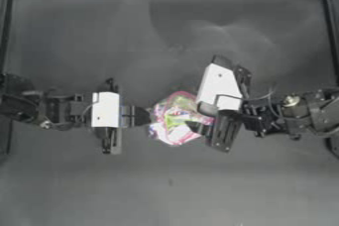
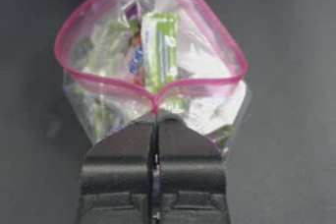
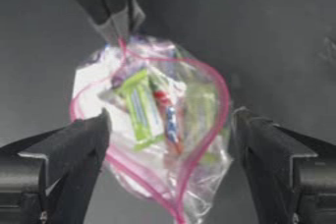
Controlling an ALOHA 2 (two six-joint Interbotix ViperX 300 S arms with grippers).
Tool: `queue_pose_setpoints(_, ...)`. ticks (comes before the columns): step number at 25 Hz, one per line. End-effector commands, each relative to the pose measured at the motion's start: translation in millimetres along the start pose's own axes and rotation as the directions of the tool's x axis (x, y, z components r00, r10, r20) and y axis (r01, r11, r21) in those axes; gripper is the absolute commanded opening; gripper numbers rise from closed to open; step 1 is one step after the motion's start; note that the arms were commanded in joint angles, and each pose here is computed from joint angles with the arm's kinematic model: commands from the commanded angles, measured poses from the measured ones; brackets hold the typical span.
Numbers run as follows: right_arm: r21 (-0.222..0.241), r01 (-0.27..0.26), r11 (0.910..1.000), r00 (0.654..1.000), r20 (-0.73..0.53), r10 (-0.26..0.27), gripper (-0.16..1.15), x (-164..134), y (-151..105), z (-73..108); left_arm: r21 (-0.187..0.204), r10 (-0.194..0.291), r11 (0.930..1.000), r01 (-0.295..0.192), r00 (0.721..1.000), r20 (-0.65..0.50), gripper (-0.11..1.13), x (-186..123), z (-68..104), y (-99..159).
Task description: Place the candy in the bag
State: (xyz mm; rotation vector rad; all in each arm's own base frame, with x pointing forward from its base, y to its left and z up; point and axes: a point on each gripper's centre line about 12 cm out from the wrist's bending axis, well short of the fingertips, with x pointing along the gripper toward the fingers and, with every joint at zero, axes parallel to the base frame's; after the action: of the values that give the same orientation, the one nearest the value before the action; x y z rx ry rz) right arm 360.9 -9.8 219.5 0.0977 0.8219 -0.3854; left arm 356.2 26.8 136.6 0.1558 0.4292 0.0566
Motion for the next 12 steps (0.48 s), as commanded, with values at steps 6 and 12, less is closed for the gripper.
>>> queue_pose_setpoints(6,0.005,-0.026,0.9996,0.998,0.049,0.026,1.0,-17.1,0.6,6.7,0.034,0.017,0.9992,-0.02,0.995,0.095,0.06,-17.3,37.1,7.6)
queue_pose_setpoints(12,0.008,-0.032,0.9994,0.998,0.055,0.032,1.0,-21.9,0.1,5.3,0.049,0.028,0.9982,-0.033,0.994,0.105,0.06,-22.4,42.9,12.4)
